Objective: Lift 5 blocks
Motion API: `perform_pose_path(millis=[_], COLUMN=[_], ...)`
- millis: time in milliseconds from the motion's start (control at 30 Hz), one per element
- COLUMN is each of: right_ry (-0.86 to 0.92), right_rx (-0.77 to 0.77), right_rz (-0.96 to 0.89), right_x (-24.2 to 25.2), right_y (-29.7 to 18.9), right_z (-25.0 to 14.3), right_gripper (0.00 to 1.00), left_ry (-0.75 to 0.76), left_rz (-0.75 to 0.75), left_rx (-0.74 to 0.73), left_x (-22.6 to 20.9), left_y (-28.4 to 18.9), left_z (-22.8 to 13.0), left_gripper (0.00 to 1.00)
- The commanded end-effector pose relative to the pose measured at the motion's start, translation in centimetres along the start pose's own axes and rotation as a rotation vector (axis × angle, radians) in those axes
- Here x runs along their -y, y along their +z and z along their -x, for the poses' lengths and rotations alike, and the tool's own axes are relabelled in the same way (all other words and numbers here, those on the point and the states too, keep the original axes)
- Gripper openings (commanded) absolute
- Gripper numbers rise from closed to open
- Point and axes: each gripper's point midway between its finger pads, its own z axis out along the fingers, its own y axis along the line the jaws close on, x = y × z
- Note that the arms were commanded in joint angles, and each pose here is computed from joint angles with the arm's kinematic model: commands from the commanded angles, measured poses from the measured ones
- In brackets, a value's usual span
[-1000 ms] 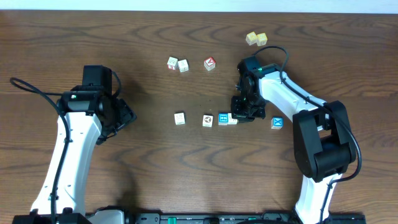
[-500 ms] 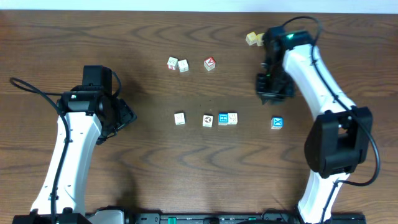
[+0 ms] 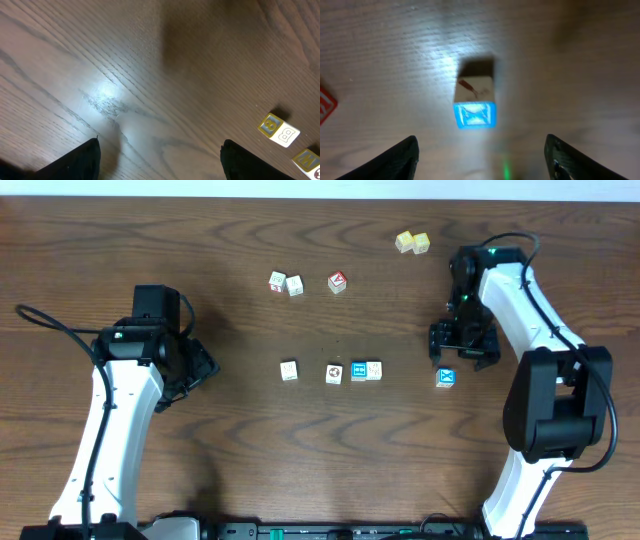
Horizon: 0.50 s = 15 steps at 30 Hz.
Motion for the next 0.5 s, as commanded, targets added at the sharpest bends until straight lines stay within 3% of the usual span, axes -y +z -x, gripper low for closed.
perform_pose_path(millis=[0, 200, 300, 467], right_ry=[-0.059, -0.058, -0.059, -0.051], right_rx=[-0.027, -0.041, -0.042, -0.039], right_rz=[0.059, 0.056, 0.055, 0.055], right_x=[-1.4, -1.4, -1.4, -1.4], right_y=[1.4, 2.9, 3.4, 3.8], right_z=[-0.6, -1.0, -1.1, -1.1], right_gripper=[0.73, 0.44, 0.38, 0.38], left_ry=[-0.010, -0.010, -0.010, -0.010], left_rz=[0.008, 0.008, 0.008, 0.008], left_rx=[0.019, 0.019, 0.019, 0.019], left_x=[-0.2, -0.2, -0.2, -0.2], left_y=[-0.4, -0.4, -0.4, -0.4], left_z=[0.4, 0.4, 0.4, 0.4], left_gripper=[0.77, 0.77, 0.77, 0.77])
